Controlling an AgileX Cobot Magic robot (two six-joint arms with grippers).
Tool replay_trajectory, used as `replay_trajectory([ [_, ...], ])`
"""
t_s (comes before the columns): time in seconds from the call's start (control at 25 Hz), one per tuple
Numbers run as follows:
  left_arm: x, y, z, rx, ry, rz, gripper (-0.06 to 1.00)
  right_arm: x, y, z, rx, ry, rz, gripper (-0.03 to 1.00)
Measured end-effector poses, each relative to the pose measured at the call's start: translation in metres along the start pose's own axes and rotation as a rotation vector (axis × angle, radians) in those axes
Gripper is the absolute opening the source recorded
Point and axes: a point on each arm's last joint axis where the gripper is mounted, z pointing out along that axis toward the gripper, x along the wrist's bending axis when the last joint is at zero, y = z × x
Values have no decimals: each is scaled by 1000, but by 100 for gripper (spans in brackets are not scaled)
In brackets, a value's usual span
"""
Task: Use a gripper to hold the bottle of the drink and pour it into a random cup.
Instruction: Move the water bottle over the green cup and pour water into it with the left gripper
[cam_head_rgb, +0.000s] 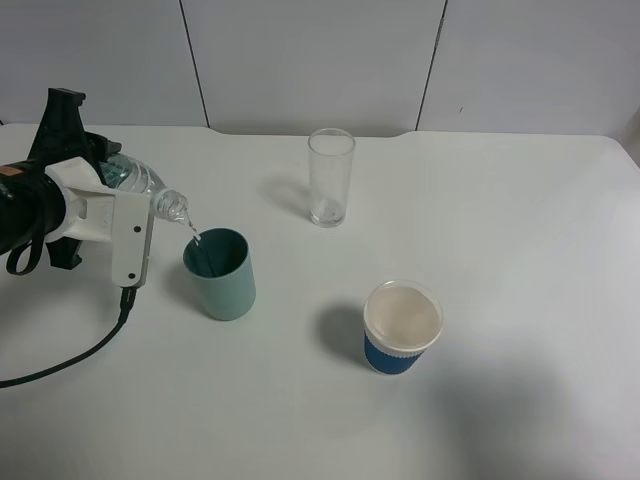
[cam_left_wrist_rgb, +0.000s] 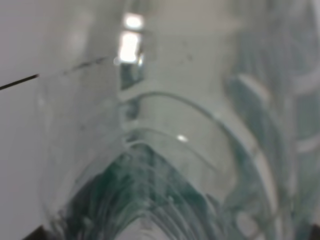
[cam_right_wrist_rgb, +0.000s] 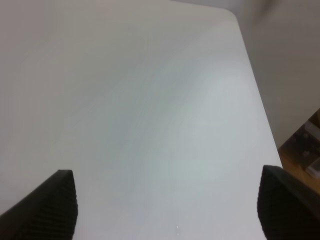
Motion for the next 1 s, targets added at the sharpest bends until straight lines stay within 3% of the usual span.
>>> replay_trajectory([
  [1.0, 2, -2, 0, 17, 18, 41, 50, 0, 0, 0, 0, 0, 0, 74],
])
